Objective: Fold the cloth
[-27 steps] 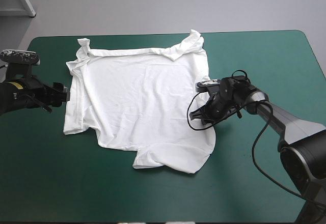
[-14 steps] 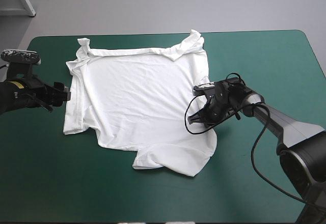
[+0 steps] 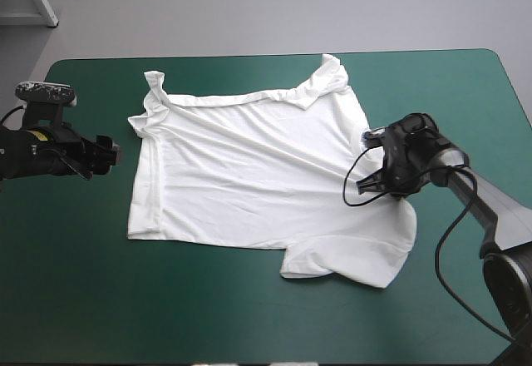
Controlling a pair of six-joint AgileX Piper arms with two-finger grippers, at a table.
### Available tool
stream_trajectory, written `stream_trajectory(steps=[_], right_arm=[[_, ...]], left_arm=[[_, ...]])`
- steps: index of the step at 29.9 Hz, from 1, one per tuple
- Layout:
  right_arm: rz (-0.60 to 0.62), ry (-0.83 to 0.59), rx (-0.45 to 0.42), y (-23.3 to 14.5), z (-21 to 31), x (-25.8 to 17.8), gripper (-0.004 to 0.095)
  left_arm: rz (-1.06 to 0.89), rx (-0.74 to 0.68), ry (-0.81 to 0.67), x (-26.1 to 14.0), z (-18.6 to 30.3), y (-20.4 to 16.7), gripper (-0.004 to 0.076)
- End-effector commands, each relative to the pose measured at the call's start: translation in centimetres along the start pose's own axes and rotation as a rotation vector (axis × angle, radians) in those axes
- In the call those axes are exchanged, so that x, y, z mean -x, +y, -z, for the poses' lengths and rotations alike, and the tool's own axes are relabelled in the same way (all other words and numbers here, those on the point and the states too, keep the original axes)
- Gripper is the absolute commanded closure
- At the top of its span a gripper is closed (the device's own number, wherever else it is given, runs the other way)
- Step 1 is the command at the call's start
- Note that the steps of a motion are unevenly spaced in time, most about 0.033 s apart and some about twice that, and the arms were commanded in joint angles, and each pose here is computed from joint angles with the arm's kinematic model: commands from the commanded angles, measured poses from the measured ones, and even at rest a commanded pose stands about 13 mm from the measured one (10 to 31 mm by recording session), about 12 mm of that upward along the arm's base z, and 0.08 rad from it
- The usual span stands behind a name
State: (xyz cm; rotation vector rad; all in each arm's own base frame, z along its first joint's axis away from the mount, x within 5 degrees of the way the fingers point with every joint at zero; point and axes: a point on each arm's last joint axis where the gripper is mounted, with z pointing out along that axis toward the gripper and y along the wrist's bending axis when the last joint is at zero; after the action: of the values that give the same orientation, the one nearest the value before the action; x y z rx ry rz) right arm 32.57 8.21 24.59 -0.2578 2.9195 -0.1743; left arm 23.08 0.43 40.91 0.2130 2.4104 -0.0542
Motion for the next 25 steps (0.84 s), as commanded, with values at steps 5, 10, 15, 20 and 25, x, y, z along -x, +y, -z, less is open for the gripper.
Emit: stream_trajectory(steps=[5,10,15,20,25], right_arm=[[-0.2,-0.164,-0.142,-11.1,1.3,0.5,0.0926],[-0.368,-0.381,-0.167,-17.1,2.0,2.0,0.0925],[-0.369,-0.472,-0.199,-19.5,0.9,5.5,0.0925],[-0.344,-0.482,-0.228,-21.3,-2.0,10.0,0.0925],[-0.403,-0.576,-0.246,-23.3,-2.6,13.8,0.0925]], left_arm=[[0.0,-0.01,-0.074,0.8,1.2,-0.4,0.015],[0.03,-0.073,-0.057,0.7,1.2,-0.9,0.015],[0.041,-0.102,-0.058,0.6,1.1,-1.2,0.015],[0.039,-0.102,-0.048,0.6,1.1,-1.2,0.015],[0.044,-0.121,-0.019,0.3,1.2,-1.3,0.015]])
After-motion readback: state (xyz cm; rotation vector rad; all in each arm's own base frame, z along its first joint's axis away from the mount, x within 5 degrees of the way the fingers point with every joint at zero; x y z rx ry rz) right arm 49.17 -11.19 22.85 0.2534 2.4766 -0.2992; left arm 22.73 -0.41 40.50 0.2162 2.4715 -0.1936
